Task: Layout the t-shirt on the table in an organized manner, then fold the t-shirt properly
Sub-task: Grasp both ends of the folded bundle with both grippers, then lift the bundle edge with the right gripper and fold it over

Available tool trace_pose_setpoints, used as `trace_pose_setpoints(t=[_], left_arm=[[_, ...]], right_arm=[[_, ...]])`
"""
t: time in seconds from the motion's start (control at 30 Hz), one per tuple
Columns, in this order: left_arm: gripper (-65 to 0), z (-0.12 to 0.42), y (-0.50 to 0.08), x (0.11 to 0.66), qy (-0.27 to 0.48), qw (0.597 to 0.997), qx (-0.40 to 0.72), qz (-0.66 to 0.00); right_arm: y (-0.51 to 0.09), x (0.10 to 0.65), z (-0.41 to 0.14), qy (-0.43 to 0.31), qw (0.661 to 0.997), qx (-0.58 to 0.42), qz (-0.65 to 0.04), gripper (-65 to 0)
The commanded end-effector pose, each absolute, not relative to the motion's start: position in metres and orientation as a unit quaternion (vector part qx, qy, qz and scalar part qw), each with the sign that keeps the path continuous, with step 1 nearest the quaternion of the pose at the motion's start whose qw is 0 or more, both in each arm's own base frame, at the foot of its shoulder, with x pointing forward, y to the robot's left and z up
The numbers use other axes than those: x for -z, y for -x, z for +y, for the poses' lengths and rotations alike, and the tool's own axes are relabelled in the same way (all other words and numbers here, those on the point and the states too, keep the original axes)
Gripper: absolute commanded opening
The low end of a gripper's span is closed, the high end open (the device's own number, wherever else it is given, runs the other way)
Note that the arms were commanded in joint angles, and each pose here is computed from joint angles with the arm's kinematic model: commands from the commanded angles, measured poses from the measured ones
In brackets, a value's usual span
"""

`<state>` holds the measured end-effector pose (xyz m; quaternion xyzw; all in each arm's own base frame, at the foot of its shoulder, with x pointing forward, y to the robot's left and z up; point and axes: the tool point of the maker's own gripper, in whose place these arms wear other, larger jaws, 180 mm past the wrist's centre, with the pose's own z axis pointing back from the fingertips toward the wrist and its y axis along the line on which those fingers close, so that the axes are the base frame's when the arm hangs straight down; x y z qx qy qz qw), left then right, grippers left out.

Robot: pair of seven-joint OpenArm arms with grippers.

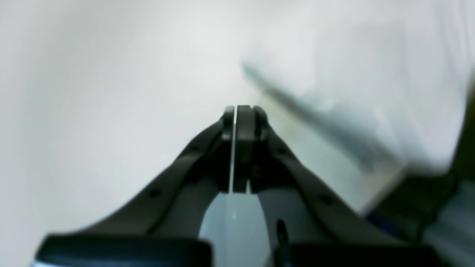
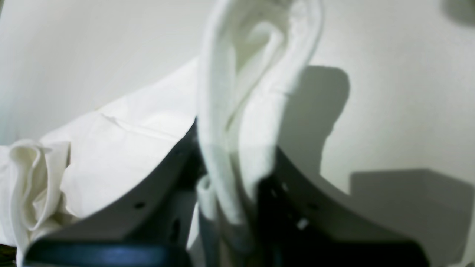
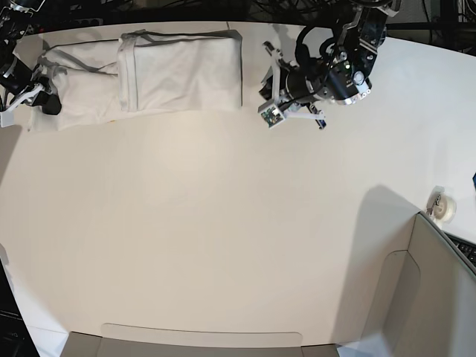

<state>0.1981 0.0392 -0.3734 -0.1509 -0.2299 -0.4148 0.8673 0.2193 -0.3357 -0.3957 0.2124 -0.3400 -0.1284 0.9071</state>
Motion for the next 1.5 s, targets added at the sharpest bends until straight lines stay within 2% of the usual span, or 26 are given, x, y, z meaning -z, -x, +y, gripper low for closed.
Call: trace_pose_setpoints(t=[0.0,0.27,0.57,0.87,0.97,1.23,1.47], left_arm=[[-64.9,0.038,-0.2,0.365,0.156,0.859,0.419,-0.249],[-64.9,0.044,-0.176,0.379,0.168,0.864,0.416,-0.227],[-64.9,0.043,-0.165,0.401,0.183,0.879,0.396,-0.192],[-64.9,0.043,-0.165,0.402,0.183,0.88,0.395,-0.191],[-64.9,0.044,-0.167,0.402,0.182,0.88,0.395,-0.192],[-64.9,0.047,-0.169,0.424,0.191,0.889,0.376,-0.177],[-64.9,0.046,-0.174,0.433,0.197,0.893,0.364,-0.175]], right_arm=[[-0.202,0.412,-0.338,-0.19,0.932,0.12,-0.282,-65.0],[-0.216,0.398,-0.335,-0.187,0.929,0.099,-0.303,-65.0],[-0.222,0.341,-0.276,-0.151,0.926,-0.025,-0.347,-65.0],[-0.231,0.289,-0.231,-0.12,0.903,-0.103,-0.399,-65.0],[-0.24,0.285,-0.214,-0.139,0.893,-0.107,-0.414,-65.0],[-0.242,0.298,-0.134,-0.227,0.876,-0.168,-0.39,-65.0],[-0.245,0.302,-0.098,-0.246,0.869,-0.205,-0.377,-65.0]])
